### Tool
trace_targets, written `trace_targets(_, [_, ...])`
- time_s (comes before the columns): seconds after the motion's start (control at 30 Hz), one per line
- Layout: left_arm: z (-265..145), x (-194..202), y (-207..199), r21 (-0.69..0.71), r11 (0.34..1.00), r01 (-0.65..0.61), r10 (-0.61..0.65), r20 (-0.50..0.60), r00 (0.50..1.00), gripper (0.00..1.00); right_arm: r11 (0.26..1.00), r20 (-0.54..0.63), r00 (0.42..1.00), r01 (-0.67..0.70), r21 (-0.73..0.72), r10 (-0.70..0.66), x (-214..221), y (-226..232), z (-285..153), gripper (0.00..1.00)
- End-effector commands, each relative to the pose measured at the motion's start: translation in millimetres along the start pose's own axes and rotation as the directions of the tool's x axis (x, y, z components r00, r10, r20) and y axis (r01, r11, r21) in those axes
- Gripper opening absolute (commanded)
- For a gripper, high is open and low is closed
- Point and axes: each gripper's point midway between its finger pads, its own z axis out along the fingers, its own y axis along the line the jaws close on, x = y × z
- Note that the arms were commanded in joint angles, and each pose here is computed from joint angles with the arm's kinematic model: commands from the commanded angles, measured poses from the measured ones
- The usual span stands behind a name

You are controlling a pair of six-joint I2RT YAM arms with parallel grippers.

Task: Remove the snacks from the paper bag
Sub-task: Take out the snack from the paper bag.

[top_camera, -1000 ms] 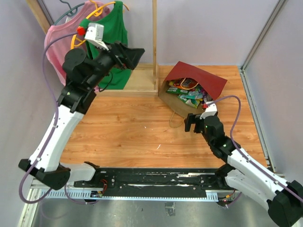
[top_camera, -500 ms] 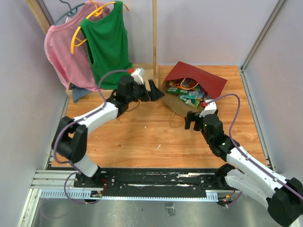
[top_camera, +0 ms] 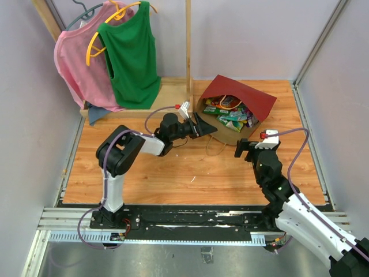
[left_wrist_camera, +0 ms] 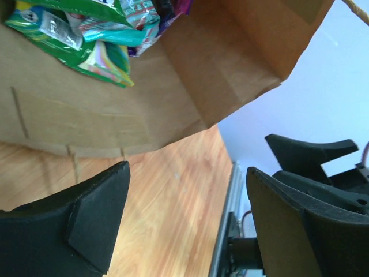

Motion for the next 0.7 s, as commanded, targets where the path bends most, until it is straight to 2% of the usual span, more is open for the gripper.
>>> trace_targets(0.0, [19, -6, -35, 0.187, 0.977, 0.101, -0.11, 0.04, 0.993, 0.85, 0.999, 0.034, 0.999, 0.003, 0.052, -0.005, -5, -9, -2, 0.99])
trace_targets(0.17, [60, -7, 6, 0.001, 0.993, 0.116, -0.116, 0.104, 0.988, 0.84, 0.998, 0.062, 0.998, -0.019, 0.062, 0.016, -7, -15, -6, 0.99])
trace_targets(0.3, [85, -15, 36, -0.184, 0.974, 0.134, -0.101, 0.176, 0.979, 0.83, 0.998, 0.064, 0.998, -0.021, 0.06, 0.017, -7, -15, -7, 0.99])
trace_targets(0.4, [94, -23, 47, -0.217, 0.963, 0.161, -0.111, 0.224, 0.968, 0.82, 0.998, 0.062, 0.998, -0.019, 0.064, 0.015, -7, -16, -8, 0.99])
trace_targets(0.67, [112, -17, 86, -0.349, 0.92, 0.176, -0.096, 0.235, 0.967, 0.77, 0.998, 0.059, 0.998, -0.022, 0.058, 0.019, -6, -15, -7, 1.0])
